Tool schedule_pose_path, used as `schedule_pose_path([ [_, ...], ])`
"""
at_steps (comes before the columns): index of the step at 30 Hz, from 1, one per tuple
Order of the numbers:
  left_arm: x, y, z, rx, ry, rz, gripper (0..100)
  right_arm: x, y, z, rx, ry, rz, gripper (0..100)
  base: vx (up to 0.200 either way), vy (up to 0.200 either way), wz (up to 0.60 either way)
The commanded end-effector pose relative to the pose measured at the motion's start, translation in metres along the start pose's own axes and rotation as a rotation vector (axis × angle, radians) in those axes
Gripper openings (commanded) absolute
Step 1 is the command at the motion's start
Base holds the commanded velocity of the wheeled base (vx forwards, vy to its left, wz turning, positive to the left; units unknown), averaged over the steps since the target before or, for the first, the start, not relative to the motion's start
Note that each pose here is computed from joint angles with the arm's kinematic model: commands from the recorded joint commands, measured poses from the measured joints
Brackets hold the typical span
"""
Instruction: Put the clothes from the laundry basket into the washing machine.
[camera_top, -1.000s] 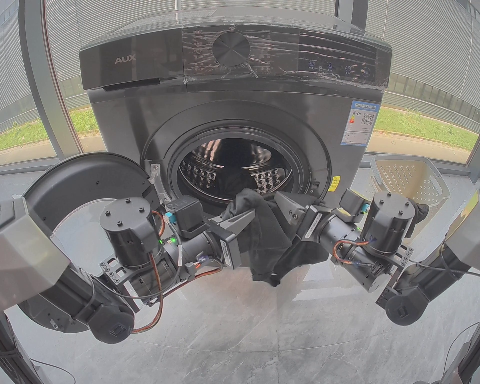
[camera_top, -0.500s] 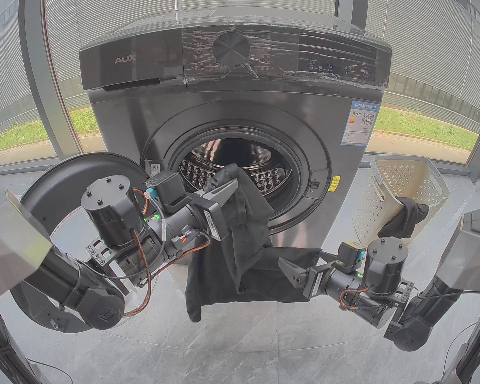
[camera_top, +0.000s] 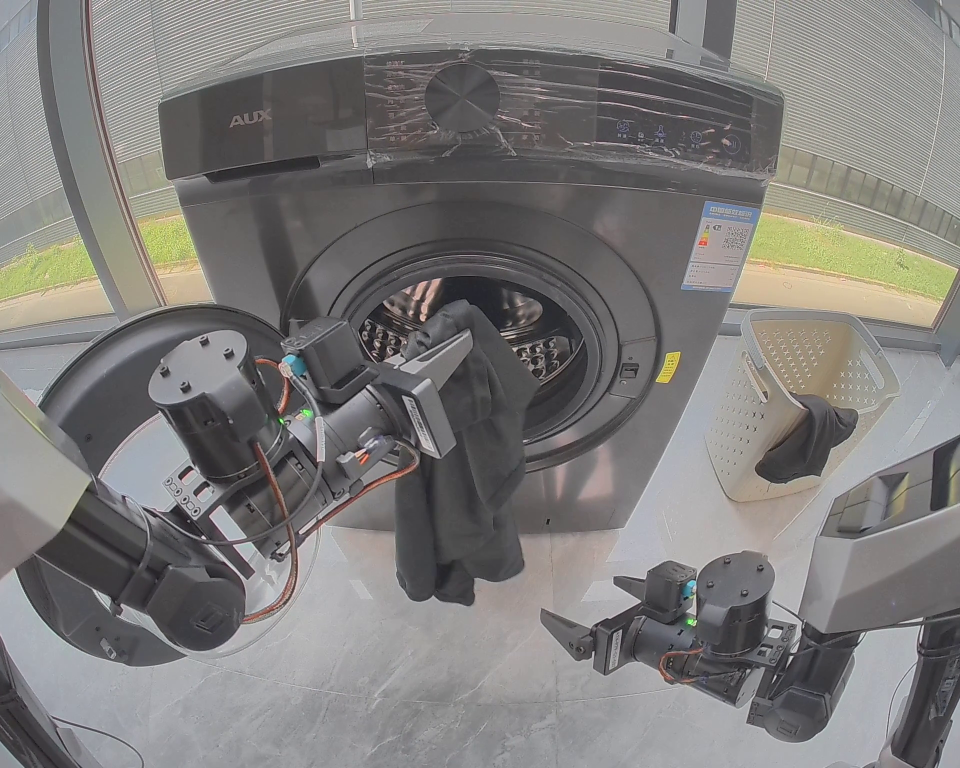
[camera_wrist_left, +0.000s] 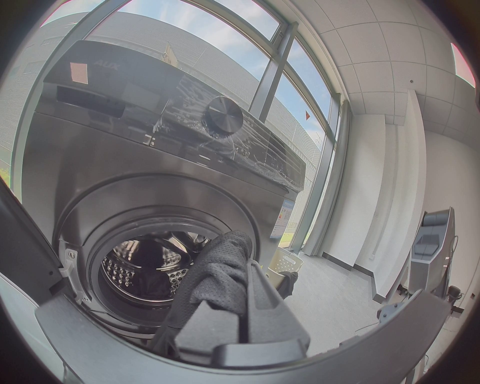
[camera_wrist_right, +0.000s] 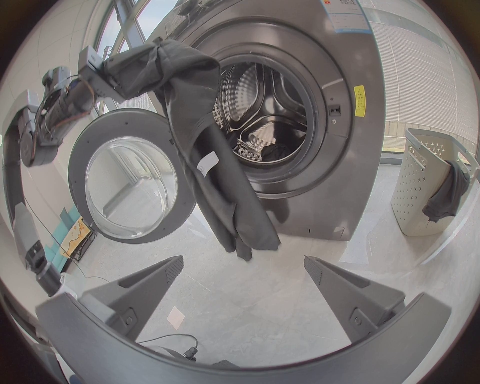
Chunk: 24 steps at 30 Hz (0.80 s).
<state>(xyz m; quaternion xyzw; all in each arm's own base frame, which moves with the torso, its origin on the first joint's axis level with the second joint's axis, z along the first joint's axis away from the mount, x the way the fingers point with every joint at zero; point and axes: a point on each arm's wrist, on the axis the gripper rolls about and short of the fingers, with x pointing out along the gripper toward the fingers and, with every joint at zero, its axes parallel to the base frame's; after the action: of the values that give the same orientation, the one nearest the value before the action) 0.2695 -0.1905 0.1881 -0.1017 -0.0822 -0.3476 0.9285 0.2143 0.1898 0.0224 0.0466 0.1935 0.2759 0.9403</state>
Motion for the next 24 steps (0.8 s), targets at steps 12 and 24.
schedule_pose_path([
  [12,-0.001,-0.006,0.013,-0.006,-0.043,-0.001,0,0.028,0.009,-0.001,-0.008,-0.046,0.032,100,0.0,0.0,0.0],
  [24,0.001,-0.009,0.015,-0.007,-0.052,-0.01,0,0.053,0.014,-0.001,-0.009,-0.071,0.112,100,0.0,0.0,0.0],
])
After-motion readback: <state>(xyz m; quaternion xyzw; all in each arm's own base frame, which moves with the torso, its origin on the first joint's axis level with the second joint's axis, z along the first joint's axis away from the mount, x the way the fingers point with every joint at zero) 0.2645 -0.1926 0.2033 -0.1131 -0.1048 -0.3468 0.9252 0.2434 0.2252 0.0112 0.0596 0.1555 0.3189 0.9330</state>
